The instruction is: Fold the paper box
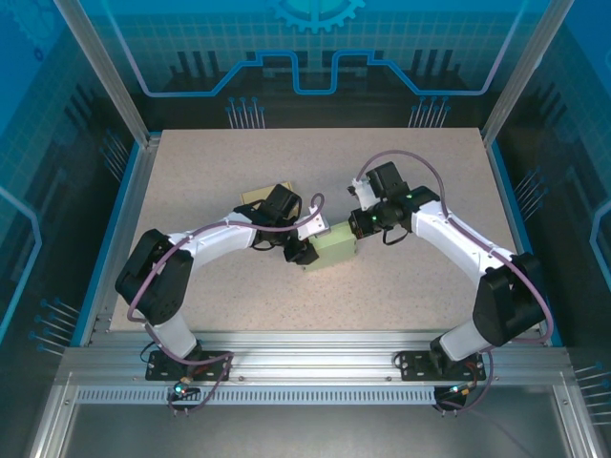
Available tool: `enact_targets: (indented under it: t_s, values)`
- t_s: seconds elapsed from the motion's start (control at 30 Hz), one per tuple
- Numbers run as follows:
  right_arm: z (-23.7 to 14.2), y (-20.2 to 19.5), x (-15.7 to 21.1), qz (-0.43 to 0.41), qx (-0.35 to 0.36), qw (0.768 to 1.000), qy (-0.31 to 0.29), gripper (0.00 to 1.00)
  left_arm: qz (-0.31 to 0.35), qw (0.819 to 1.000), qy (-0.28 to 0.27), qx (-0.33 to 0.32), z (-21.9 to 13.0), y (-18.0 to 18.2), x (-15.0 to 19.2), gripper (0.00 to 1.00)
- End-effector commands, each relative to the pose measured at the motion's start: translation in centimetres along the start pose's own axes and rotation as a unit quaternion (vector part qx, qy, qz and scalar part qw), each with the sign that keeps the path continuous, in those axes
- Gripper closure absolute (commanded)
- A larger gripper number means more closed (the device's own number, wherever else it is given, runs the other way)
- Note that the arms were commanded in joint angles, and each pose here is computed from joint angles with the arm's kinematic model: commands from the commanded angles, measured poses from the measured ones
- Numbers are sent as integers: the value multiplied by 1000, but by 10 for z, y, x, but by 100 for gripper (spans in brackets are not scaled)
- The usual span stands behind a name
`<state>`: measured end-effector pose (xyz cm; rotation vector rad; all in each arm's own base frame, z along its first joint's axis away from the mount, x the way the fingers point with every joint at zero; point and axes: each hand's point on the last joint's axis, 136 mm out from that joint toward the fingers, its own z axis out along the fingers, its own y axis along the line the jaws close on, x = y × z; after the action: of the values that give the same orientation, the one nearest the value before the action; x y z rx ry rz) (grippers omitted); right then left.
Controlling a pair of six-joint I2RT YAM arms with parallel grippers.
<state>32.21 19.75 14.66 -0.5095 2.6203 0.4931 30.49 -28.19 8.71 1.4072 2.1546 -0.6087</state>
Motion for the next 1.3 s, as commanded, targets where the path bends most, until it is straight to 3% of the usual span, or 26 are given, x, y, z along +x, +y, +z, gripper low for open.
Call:
enact_targets:
  t_s: [0.0,0.57,0.87,1.1,1.27]
  values:
    - [-2,11,-2,22,-11,1000,10,96,2,1000,12,-9,3,3,3,52]
    - [19,-15,31,34,56,996,59,100,2,1000,12,-18,2,6,-3,52]
    - [13,-13,26,33,53,997,46,100,-3,994,-53,-97,-36,17,-27,26]
    - [14,-12,25,31,54,997,48,100,-36,984,-82,-152,-73,16,-28,27]
    - [16,-10,24,29,54,997,50,100,-117,974,-73,-181,-89,20,-17,40]
